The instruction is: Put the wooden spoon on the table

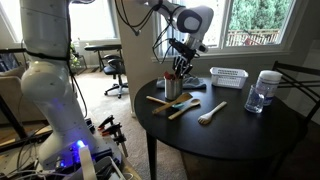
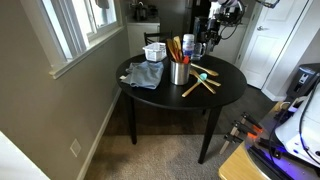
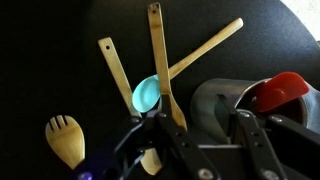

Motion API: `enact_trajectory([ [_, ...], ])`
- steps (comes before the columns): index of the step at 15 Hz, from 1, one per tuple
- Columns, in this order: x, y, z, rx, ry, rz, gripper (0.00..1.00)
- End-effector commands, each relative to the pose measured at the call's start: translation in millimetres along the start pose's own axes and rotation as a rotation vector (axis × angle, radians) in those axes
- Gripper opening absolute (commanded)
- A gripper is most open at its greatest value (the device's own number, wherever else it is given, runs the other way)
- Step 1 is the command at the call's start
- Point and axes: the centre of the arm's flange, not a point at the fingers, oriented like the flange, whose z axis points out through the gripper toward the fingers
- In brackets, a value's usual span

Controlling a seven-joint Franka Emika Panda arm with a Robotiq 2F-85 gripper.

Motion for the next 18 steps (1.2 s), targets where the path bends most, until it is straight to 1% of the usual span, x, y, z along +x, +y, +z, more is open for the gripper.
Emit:
enact_trajectory([
  [1,0.3,-2.7,-3.3,-0.015,-0.010,0.028,0.80],
  [3,-1.5,-9.0,-5.1,-0.018,-0.004,0.010,0.93],
  [4,-3.2,-15.6,-7.3,-0.023,0.001,-0.007,0.98],
  [5,-4.4,-21.1,-9.7,-0.029,0.002,-0.018,1.00],
  [6,0.4,-10.1,-2.4,-0.006,0.006,-0.012,1.00],
  [7,0.6,-13.0,-3.3,-0.007,0.008,-0.017,0.94],
  [8,0.6,-13.5,-3.0,-0.007,0.008,-0.018,1.00],
  [18,1.5,-10.5,-2.1,-0.007,0.006,-0.013,1.00],
])
